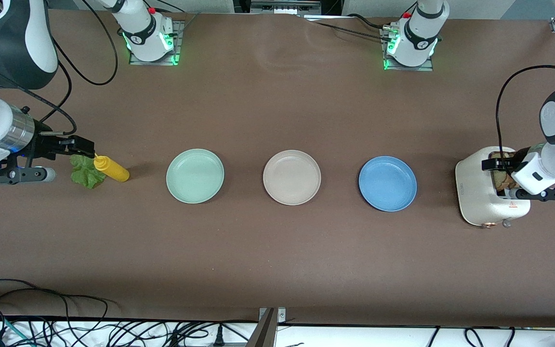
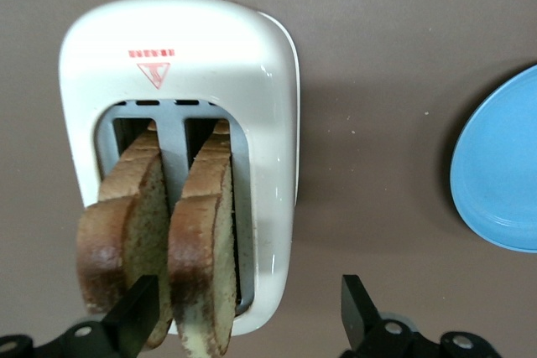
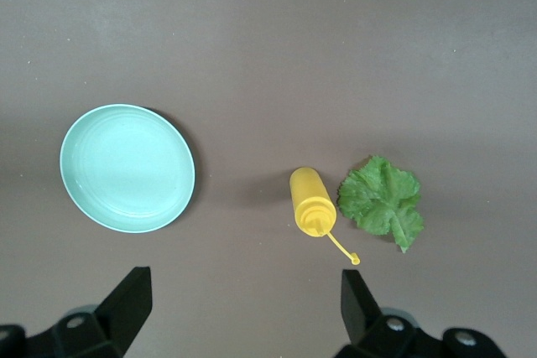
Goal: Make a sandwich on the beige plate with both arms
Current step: 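Reach the left gripper down to the toaster and grasp a bread slice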
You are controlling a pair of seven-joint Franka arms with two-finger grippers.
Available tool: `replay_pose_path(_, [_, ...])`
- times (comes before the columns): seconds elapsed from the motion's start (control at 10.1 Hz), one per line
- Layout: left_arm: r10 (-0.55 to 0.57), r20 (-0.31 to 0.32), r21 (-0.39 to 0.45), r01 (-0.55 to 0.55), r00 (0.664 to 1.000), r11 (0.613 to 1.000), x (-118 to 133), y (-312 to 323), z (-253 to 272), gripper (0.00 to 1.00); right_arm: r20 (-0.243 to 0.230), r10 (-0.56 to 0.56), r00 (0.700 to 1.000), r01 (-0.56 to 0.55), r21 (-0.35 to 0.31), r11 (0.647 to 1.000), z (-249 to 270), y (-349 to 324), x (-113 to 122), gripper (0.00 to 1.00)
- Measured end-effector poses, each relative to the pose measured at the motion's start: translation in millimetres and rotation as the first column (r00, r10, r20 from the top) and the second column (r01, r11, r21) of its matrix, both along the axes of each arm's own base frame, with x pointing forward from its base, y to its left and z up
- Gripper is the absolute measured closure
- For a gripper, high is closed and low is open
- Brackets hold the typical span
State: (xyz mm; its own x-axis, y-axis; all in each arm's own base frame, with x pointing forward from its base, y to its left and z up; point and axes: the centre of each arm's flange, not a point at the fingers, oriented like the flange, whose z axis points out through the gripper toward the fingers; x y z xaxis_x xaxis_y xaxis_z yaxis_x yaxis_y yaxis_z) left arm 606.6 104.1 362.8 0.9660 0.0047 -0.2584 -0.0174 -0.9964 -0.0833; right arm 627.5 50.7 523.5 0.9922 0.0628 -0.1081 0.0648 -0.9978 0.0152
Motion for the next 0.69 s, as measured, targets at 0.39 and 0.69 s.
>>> replay_pose_path(0.39, [0.006, -0.032, -0.006, -0.006, 0.999, 1.0, -1.1, 2.6, -19.6, 0.41, 0.0, 0.0, 1.0, 0.0, 0.0, 1.0, 0.0, 0.1, 0.0, 0.0])
replay_pose_path(0.69, [0.019, -0.03, -0.003, -0.019, 0.999, 1.0, -1.6, 11.1, -14.3, 0.81, -0.001, 0.0, 1.0, 0.0, 0.0, 1.0, -0.1, 0.1, 0.0, 0.0])
